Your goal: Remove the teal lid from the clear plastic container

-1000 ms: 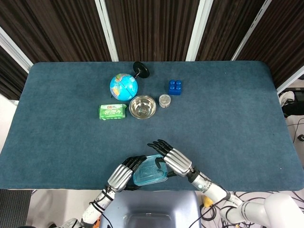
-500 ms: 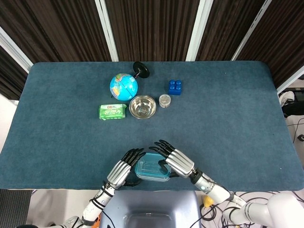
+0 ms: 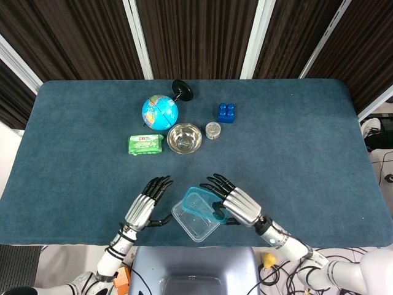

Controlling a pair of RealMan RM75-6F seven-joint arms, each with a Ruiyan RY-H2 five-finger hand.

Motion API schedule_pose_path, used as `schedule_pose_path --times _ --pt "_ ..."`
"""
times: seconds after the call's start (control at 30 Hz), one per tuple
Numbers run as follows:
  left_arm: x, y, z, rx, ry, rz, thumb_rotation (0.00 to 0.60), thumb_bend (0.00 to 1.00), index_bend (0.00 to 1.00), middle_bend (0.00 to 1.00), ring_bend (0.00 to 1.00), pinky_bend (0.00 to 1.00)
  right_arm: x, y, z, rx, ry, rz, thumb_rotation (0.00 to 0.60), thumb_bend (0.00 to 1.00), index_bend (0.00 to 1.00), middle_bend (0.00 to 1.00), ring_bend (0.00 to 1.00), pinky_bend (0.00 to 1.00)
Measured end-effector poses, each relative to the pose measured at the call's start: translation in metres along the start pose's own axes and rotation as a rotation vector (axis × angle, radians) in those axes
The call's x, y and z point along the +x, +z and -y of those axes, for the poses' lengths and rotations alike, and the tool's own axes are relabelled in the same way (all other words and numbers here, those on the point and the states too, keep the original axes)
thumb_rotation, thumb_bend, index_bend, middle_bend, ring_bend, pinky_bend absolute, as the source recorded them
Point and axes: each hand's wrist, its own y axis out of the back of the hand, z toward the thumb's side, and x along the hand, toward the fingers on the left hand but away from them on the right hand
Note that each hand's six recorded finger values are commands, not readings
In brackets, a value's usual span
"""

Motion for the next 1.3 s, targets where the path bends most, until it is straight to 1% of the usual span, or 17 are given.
schedule_pose_path --times 0.2,0.27,0.3,0.33,0.37,0.4,0.43,0.47,0.5,0.57,0.63,0.7,0.87,0.97,1.07,1.2,1.3 --pt "-0.002 -0.039 -0.036 0.09 0.052 -0.072 0.559 0.26 0.0 0.0 0.0 0.03 0.013 -0.031 -0.025 0.118 -0.016 0.073 0.6 0.57 0.79 0.11 0.0 0.0" --pt "-0.005 -0.049 -0.047 0.107 0.066 -0.088 0.557 0.26 0.0 0.0 0.0 0.02 0.017 -0.044 -0.03 0.141 -0.015 0.111 0.6 0.57 0.75 0.11 0.0 0.0" --pt "-0.007 -0.052 -0.051 0.113 0.071 -0.094 0.555 0.25 0.0 0.0 0.0 0.02 0.021 -0.052 -0.031 0.156 -0.006 0.138 0.6 0.57 0.7 0.11 0.0 0.0" --pt "-0.009 -0.056 -0.056 0.12 0.075 -0.099 0.555 0.26 0.0 0.0 0.0 0.02 0.023 -0.059 -0.03 0.166 0.005 0.157 0.6 0.56 0.6 0.1 0.0 0.0" --pt "-0.01 -0.058 -0.058 0.123 0.077 -0.102 0.556 0.26 0.0 0.0 0.0 0.02 0.027 -0.065 -0.027 0.174 0.024 0.181 0.6 0.52 0.44 0.07 0.0 0.0" --pt "-0.011 -0.059 -0.06 0.125 0.079 -0.103 0.558 0.26 0.0 0.0 0.0 0.02 0.029 -0.07 -0.025 0.179 0.043 0.199 0.6 0.47 0.29 0.04 0.0 0.0" --pt "-0.013 -0.06 -0.061 0.125 0.078 -0.104 0.559 0.26 0.0 0.0 0.0 0.02 0.031 -0.075 -0.021 0.183 0.064 0.217 0.6 0.43 0.19 0.02 0.0 0.0" --pt "-0.014 -0.059 -0.062 0.124 0.077 -0.102 0.558 0.26 0.0 0.0 0.0 0.02 0.034 -0.08 -0.016 0.183 0.097 0.242 0.6 0.35 0.07 0.0 0.0 0.0" --pt "-0.014 -0.059 -0.061 0.125 0.075 -0.1 0.555 0.26 0.0 0.0 0.0 0.02 0.037 -0.084 -0.011 0.181 0.124 0.262 0.6 0.27 0.01 0.0 0.0 0.0" --pt "-0.016 -0.058 -0.06 0.129 0.069 -0.092 0.554 0.26 0.0 0.0 0.0 0.02 0.042 -0.091 -0.001 0.17 0.183 0.301 0.6 0.14 0.0 0.0 0.0 0.0" --pt "-0.017 -0.057 -0.061 0.136 0.066 -0.087 0.554 0.26 0.0 0.0 0.0 0.01 0.047 -0.095 0.009 0.151 0.245 0.34 0.6 0.08 0.0 0.0 0.0 0.0" --pt "-0.018 -0.057 -0.063 0.141 0.067 -0.085 0.552 0.26 0.0 0.0 0.0 0.01 0.049 -0.093 0.013 0.13 0.279 0.357 0.6 0.05 0.0 0.0 0.0 0.0" --pt "-0.025 -0.06 -0.069 0.157 0.059 -0.086 0.552 0.26 0.0 0.0 0.0 0.01 0.054 -0.082 0.011 0.071 0.326 0.371 0.6 0.04 0.0 0.0 0.0 0.0" --pt "-0.032 -0.064 -0.076 0.17 0.05 -0.09 0.544 0.26 0.0 0.0 0.0 0.01 0.067 -0.071 0.009 0.014 0.422 0.39 0.6 0.04 0.0 0.0 0.0 0.0" --pt "-0.041 -0.068 -0.084 0.183 0.038 -0.101 0.543 0.26 0.0 0.0 0.0 0.01 0.08 -0.064 0.0 -0.011 0.498 0.413 0.6 0.03 0.0 0.0 0.0 0.0" --pt "-0.051 -0.072 -0.095 0.2 0.021 -0.123 0.544 0.26 0.0 0.0 0.0 0.01 0.098 -0.067 -0.016 0.018 0.585 0.47 0.6 0.02 0.0 0.0 0.0 0.0" --pt "-0.056 -0.072 -0.098 0.201 0.011 -0.142 0.542 0.26 0.0 0.0 0.0 0.01 0.104 -0.075 -0.017 0.058 0.623 0.508 0.6 0.0 0.0 0.0 0.0 0.0"
